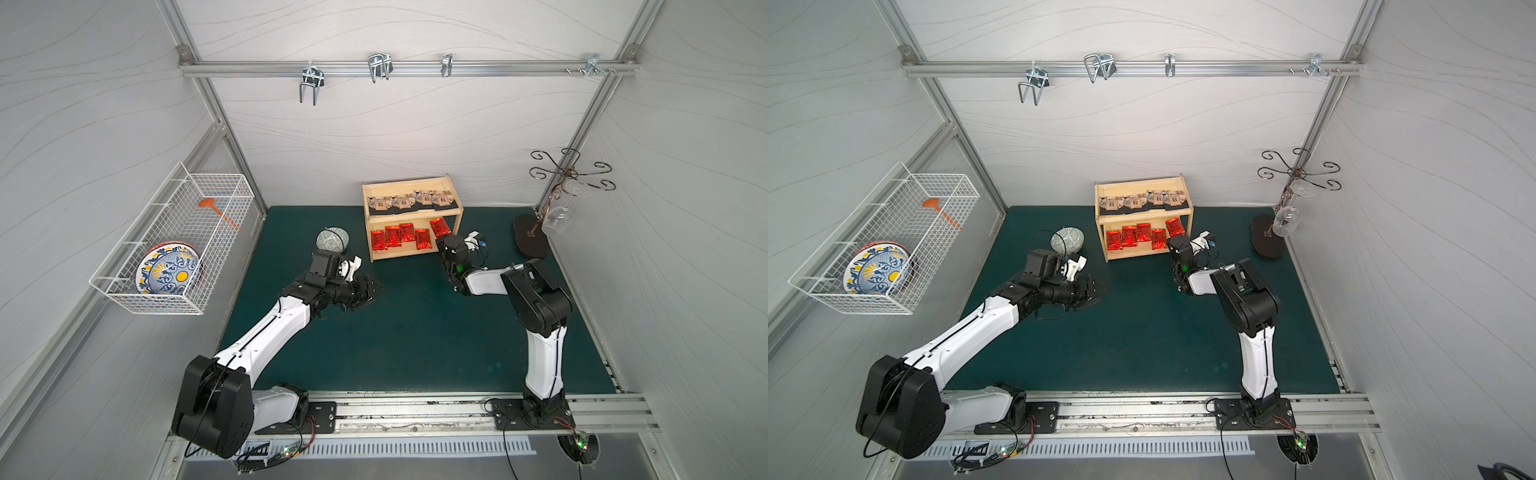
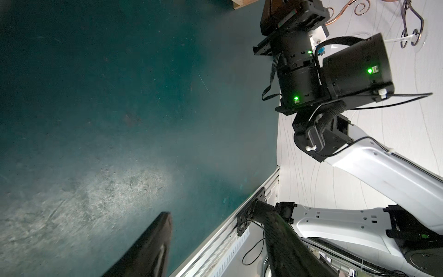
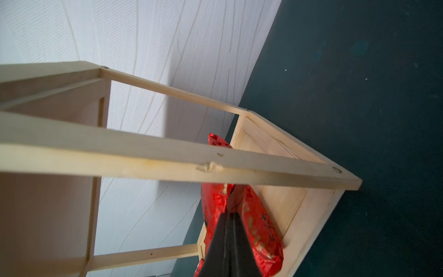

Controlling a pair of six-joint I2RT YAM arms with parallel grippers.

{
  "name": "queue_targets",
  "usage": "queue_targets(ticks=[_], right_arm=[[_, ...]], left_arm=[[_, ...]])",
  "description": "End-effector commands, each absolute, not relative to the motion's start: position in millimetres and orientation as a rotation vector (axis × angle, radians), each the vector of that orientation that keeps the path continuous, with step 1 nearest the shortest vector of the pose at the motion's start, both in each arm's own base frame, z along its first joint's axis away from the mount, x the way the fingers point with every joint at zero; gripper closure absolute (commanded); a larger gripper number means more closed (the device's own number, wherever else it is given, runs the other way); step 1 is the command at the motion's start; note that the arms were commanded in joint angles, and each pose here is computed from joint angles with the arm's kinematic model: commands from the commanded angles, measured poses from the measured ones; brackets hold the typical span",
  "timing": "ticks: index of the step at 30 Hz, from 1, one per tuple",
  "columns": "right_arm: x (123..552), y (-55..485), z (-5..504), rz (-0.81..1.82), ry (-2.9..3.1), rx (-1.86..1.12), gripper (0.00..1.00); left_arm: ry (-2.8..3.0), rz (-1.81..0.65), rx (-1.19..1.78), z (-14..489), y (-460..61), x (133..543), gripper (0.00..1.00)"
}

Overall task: Place the tea bags on the shelf by color
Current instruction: Place the tea bag on the shelf.

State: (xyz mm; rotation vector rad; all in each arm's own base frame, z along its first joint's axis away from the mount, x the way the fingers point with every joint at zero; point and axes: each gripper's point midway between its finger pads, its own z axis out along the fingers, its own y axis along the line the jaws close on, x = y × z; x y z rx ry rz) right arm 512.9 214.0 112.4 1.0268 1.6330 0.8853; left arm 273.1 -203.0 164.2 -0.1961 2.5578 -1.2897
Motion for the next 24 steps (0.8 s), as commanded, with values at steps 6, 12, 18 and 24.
queue_targets(ticks=[6,12,18,24], right_arm=[[525,220,97,0.889,1.603,1.063,1.00],[529,223,84,0.877,1.621,1.084,1.00],[532,223,71,0.866,1.635,1.117,1.00],[534,224,54,0.863,1.660,1.144,1.00]], left_arm=[[2.509,-1.289,-0.157,178,-202,279,0.34],[2.509,-1.292,-0.156,178,-202,278,0.34],[2.507,-1.290,-0.155,179,-202,277,0.34],[2.504,-1.287,-0.157,180,-201,278,0.33]])
